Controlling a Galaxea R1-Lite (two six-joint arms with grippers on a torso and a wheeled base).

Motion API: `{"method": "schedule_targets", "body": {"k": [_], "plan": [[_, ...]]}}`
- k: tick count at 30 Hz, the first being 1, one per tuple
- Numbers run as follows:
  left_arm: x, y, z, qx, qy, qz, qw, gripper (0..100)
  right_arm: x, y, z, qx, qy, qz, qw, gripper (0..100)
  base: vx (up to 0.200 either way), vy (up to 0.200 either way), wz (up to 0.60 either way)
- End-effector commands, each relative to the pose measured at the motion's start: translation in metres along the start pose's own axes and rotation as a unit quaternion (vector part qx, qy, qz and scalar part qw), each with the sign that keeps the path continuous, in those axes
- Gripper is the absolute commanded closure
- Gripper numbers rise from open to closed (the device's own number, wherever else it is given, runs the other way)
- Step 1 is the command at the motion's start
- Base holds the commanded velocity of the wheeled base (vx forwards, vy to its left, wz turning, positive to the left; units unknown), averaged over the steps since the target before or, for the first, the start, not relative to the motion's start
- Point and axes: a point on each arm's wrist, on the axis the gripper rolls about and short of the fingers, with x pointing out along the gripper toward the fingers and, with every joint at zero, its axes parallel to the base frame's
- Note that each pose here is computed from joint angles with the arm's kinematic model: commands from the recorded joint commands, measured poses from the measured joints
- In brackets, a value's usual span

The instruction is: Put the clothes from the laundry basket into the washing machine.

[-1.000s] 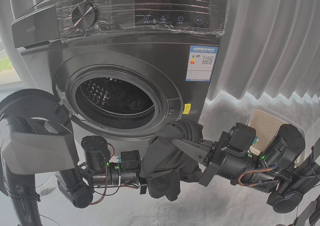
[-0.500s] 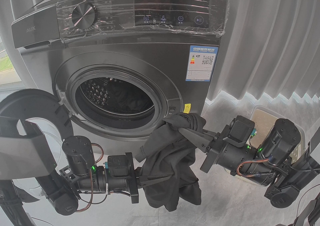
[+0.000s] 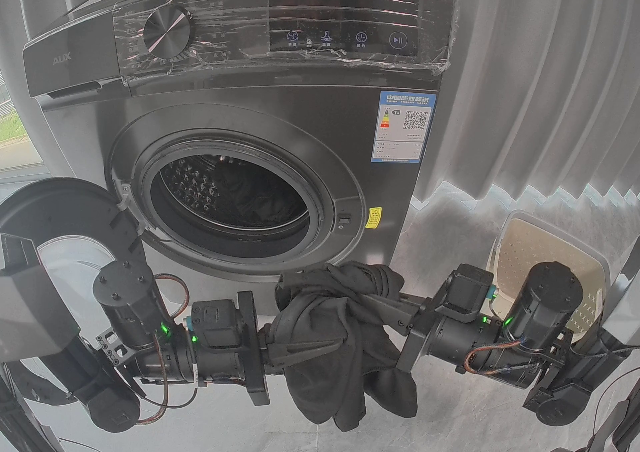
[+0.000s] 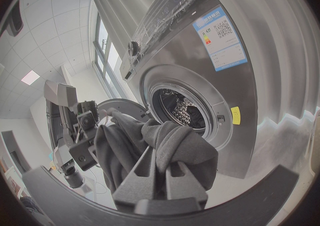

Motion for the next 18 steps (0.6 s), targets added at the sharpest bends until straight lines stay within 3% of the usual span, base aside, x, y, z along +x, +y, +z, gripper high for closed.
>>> {"method": "schedule_targets", "body": {"k": [1, 18], "plan": [[-0.002, 0.0, 0.007, 0.009, -0.01, 0.003, 0.9999, 100, -0.004, -0.004, -0.01, 0.003, 0.022, -0.009, 0.9997, 100, 0.0, 0.0, 0.0], [-0.003, 0.001, 0.012, 0.011, -0.017, 0.008, 0.9998, 100, -0.006, 0.0, -0.023, 0.004, 0.051, -0.003, 0.9987, 100, 0.0, 0.0, 0.0]]}}
